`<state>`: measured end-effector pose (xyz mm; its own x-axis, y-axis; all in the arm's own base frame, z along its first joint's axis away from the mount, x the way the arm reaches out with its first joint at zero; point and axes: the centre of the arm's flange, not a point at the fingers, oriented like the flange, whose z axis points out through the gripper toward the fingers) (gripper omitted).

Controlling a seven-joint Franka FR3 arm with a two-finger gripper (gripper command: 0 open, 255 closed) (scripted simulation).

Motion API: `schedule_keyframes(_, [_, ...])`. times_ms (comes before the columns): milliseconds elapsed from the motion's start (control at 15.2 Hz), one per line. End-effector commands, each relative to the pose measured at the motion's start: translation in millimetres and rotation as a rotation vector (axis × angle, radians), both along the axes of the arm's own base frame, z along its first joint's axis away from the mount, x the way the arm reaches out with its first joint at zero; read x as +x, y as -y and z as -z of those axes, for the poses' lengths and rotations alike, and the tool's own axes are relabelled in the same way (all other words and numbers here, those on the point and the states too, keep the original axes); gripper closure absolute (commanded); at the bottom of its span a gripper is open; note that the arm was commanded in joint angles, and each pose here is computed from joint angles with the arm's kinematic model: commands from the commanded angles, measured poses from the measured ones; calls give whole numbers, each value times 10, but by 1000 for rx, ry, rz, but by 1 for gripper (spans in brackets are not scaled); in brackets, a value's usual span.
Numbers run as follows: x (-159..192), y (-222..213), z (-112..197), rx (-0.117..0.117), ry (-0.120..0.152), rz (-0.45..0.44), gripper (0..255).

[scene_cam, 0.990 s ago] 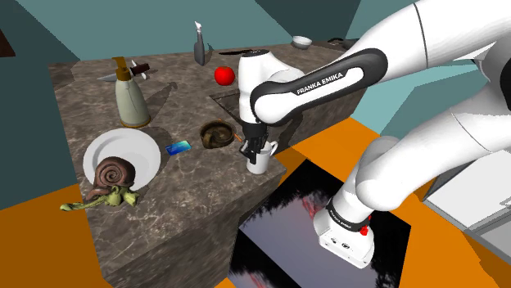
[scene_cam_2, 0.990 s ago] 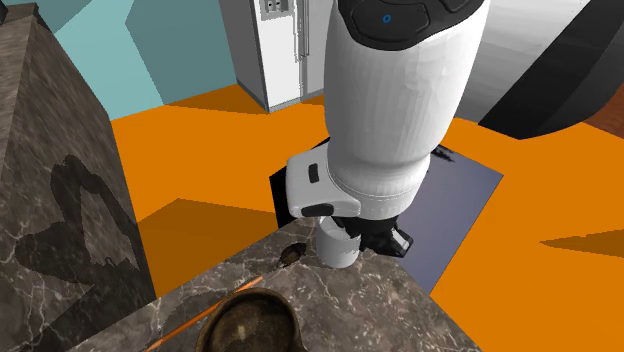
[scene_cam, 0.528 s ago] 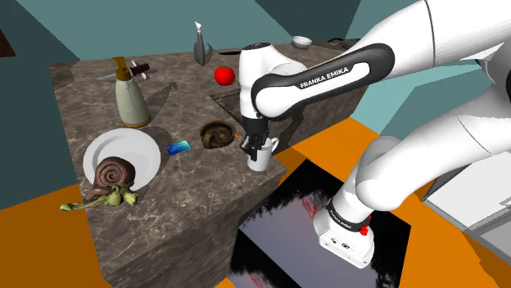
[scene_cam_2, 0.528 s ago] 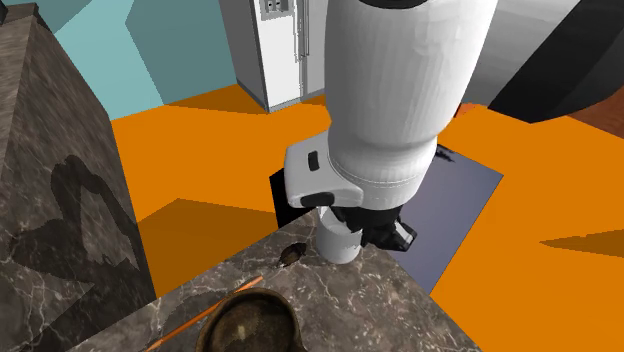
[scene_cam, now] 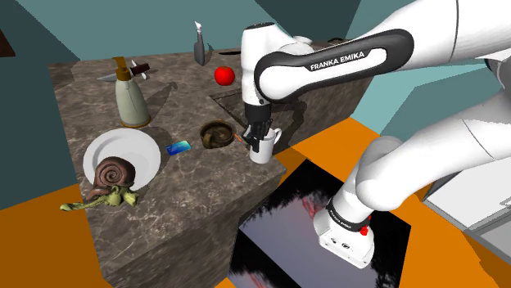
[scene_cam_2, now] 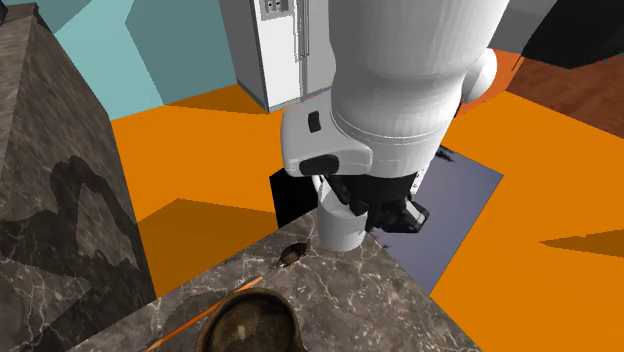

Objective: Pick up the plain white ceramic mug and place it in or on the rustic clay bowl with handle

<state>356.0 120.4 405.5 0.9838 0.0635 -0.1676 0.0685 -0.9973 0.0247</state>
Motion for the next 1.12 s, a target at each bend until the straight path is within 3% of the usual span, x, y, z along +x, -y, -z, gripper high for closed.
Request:
schedule_keyframes(0, [3, 0, -102, 0, -1, 0, 255])
schedule_keyframes(1056, [3, 0, -947, 0, -1, 0, 255])
